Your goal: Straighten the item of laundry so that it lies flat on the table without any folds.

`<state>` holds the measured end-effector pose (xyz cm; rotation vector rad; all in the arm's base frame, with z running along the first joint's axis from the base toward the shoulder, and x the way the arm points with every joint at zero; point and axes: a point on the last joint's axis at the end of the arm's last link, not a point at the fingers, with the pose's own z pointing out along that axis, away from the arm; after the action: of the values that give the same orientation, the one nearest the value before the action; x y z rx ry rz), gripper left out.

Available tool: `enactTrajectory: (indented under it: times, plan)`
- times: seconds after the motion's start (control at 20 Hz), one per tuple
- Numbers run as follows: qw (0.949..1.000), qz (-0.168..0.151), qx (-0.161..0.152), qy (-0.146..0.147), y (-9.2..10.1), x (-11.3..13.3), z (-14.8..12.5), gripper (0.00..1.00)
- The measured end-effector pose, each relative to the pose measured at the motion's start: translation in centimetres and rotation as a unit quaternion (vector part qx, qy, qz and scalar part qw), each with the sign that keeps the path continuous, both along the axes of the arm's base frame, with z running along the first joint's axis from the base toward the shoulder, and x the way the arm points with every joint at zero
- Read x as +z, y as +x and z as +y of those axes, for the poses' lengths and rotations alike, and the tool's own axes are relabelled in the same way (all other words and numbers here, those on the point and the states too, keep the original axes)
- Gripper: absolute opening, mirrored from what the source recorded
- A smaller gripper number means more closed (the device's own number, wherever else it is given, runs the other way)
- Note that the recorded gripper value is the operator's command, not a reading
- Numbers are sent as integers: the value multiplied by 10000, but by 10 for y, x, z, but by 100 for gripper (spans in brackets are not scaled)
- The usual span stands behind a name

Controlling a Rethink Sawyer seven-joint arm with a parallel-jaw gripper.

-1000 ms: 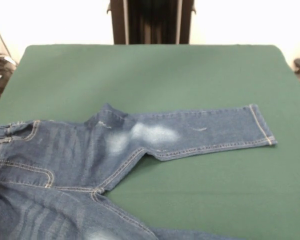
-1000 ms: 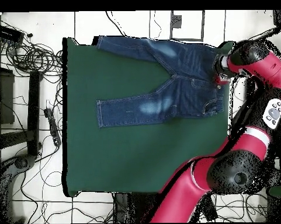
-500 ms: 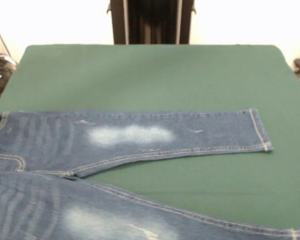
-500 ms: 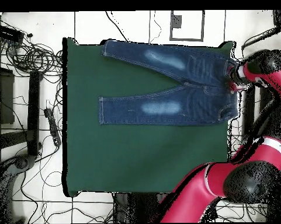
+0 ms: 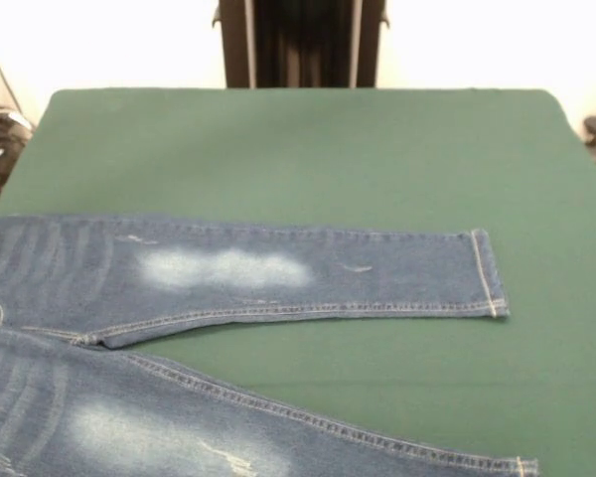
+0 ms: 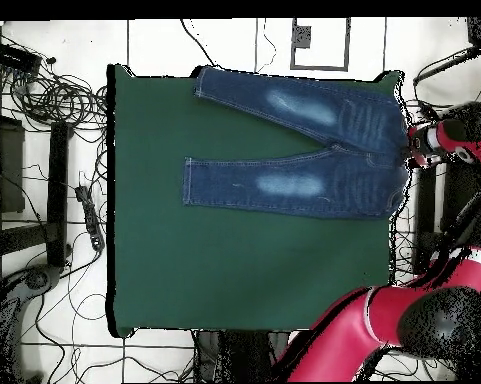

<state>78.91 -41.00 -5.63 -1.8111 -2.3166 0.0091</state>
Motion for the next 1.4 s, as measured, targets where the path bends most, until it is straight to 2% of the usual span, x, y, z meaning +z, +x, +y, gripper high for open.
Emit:
enactTrajectory:
  times: [0.3,0.45,1.05,1.4]
  plan:
    - [10000,-90,17,-23,-2,-28,7,0]
    - [9999,-95,40,-32,-1,-31,10,0]
    - [9998,-48,138,-126,0,-30,17,0]
    - [9985,84,374,-395,5,-24,35,0]
